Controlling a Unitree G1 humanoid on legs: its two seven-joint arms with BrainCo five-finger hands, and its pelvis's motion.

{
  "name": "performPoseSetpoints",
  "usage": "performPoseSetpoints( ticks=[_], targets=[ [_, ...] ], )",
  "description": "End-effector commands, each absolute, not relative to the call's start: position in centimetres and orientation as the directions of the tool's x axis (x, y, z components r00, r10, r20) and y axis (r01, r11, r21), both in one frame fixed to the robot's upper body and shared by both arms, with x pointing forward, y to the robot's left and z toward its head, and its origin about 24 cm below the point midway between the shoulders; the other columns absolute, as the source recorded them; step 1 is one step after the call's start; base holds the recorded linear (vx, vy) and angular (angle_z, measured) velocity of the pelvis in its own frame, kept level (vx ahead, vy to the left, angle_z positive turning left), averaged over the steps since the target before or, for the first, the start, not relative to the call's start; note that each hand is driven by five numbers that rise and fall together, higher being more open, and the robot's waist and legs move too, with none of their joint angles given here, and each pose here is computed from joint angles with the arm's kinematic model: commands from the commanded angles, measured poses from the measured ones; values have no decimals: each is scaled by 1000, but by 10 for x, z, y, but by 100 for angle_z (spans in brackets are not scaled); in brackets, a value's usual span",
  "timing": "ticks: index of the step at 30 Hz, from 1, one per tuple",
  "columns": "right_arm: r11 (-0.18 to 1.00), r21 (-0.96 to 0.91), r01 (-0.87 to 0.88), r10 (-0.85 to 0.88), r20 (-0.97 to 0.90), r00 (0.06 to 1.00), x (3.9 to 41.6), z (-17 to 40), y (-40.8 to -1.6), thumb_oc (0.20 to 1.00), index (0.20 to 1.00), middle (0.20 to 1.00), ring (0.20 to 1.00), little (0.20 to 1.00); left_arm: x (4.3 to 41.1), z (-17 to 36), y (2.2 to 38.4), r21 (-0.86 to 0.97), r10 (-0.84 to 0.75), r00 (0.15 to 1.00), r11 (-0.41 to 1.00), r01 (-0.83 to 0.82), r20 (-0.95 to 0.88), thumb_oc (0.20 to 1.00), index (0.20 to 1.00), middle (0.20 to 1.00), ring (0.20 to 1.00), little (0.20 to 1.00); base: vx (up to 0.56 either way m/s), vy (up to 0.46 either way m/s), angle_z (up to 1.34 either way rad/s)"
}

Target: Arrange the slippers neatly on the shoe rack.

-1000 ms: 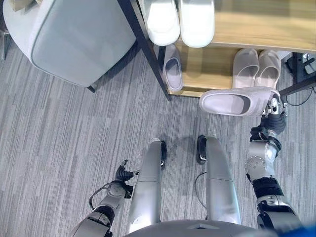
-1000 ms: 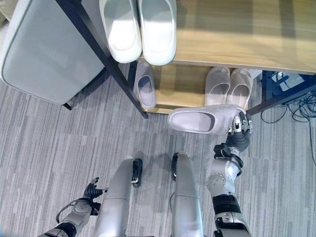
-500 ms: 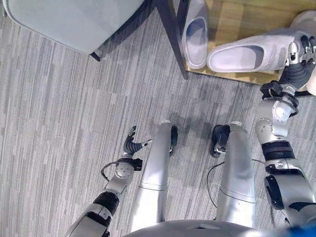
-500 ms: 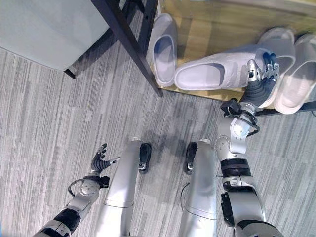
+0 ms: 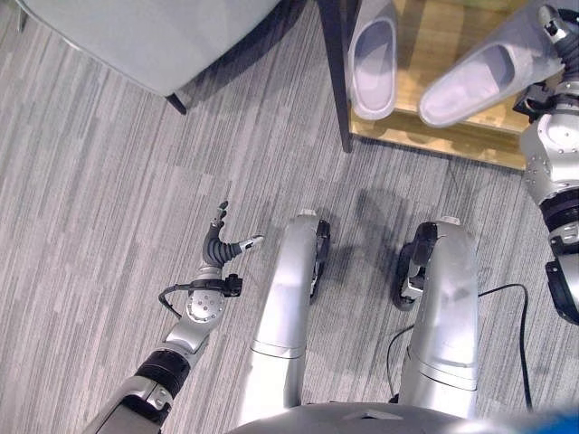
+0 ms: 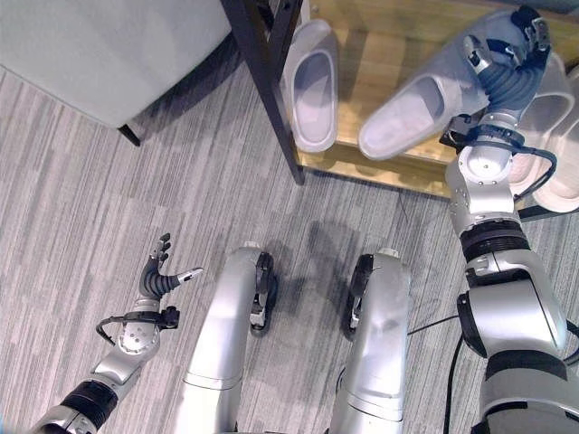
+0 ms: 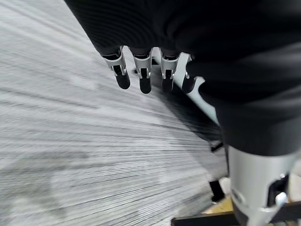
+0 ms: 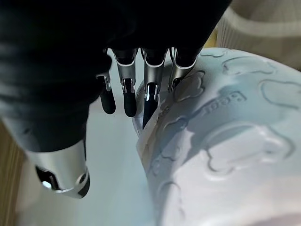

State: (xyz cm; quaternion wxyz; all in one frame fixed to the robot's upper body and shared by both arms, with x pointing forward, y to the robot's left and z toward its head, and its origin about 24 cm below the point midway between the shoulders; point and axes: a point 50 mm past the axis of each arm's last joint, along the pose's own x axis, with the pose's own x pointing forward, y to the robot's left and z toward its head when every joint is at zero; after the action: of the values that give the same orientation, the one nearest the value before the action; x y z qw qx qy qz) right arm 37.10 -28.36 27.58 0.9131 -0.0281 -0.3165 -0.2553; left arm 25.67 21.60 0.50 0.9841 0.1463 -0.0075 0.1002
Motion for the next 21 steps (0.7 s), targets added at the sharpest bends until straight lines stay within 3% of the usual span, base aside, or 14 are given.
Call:
performPoseSetpoints(
  ticks=[1,9,21],
  targets=[
    [896,94,433,-380,667,641,370,303,-268,200,200,200,200,200,262,31,216,233,167,970,951,-206,175,1000,1000,1000,1000,1000,0,0,0],
    [802,-114,586,-397,631,667,380,331,-285,200,200,200,200,200,248,37,216,293,59,982,950,-111,181,1000,1000,1000,1000,1000,21,15,2],
    [680,-223,698,-434,646,628,375,357,-297,200,200,200,200,200,236,34,217,327,-2,988,944,-50,157,1000,1000,1000,1000,1000,2,3,2]
  ],
)
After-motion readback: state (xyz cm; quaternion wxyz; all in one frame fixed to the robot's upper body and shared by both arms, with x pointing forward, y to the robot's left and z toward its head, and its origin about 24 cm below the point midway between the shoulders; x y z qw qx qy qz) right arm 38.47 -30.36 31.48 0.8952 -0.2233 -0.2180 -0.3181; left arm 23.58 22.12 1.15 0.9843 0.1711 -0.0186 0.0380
